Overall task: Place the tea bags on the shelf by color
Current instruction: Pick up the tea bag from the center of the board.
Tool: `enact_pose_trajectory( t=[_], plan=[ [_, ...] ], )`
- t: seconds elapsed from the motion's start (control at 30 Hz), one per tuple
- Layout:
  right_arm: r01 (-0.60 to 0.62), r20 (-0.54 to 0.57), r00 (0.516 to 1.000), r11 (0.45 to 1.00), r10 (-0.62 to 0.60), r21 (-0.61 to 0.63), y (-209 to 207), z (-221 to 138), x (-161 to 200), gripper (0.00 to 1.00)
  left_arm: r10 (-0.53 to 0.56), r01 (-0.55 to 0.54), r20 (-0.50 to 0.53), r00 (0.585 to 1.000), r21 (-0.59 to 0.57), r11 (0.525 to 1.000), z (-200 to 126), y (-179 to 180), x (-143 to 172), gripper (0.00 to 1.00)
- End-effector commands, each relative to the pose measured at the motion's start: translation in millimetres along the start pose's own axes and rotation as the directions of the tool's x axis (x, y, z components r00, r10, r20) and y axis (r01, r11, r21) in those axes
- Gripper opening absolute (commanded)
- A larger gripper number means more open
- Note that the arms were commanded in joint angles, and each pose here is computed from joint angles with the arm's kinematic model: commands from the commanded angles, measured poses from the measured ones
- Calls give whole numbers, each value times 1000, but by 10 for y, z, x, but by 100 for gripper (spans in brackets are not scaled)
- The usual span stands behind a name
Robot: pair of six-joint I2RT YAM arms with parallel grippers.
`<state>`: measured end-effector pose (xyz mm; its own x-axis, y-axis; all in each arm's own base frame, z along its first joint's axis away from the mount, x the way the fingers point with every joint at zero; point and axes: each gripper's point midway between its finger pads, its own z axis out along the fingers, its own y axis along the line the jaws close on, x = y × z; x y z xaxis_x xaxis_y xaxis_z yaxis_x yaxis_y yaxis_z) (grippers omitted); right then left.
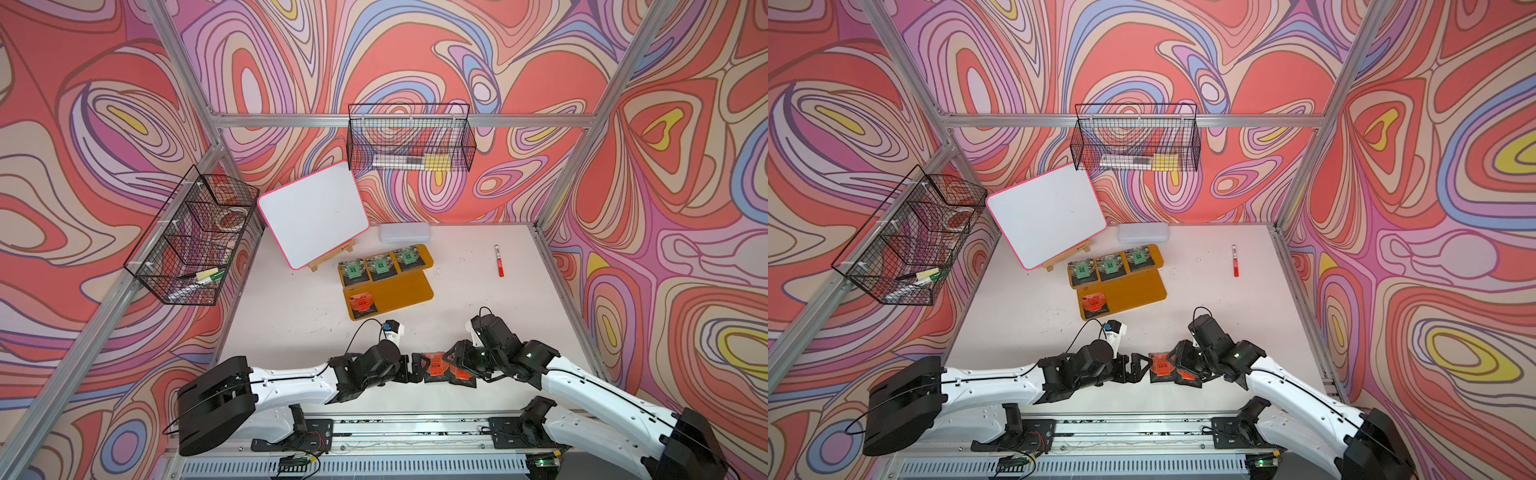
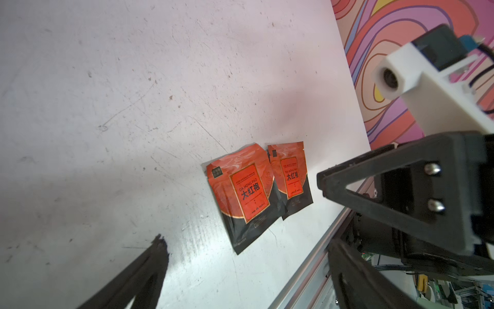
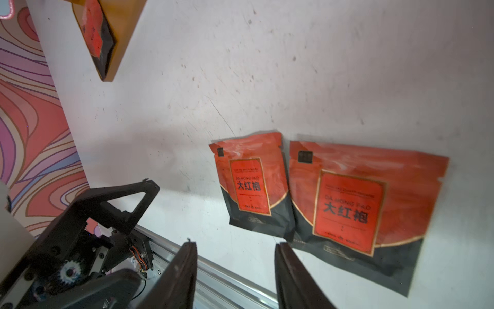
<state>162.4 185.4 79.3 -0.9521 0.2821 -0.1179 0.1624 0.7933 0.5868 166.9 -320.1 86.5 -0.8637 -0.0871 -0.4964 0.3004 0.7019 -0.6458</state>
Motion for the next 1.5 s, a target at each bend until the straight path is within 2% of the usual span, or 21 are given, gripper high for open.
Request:
enact_pose_trajectory(
  t=[0.0, 0.2, 0.77, 1.47],
  plan=[
    [-58, -51, 997, 998, 59, 13, -117, 20, 140, 48, -17, 17, 6, 1000, 53, 998, 64, -176, -37, 97],
    [-100, -78, 992, 995, 100, 14, -236, 112, 237, 46, -12, 14, -20, 1000, 93, 996, 196, -348, -26, 96],
    [-127, -59, 990, 992, 127, -10, -320, 314, 215, 39, -10, 20, -87, 996, 113, 993, 445, -399, 175, 96],
    [-142, -28, 990, 989, 141, -51, -300, 412, 148, 35, -41, 49, -109, 993, 73, 996, 518, -259, 279, 96]
  ],
)
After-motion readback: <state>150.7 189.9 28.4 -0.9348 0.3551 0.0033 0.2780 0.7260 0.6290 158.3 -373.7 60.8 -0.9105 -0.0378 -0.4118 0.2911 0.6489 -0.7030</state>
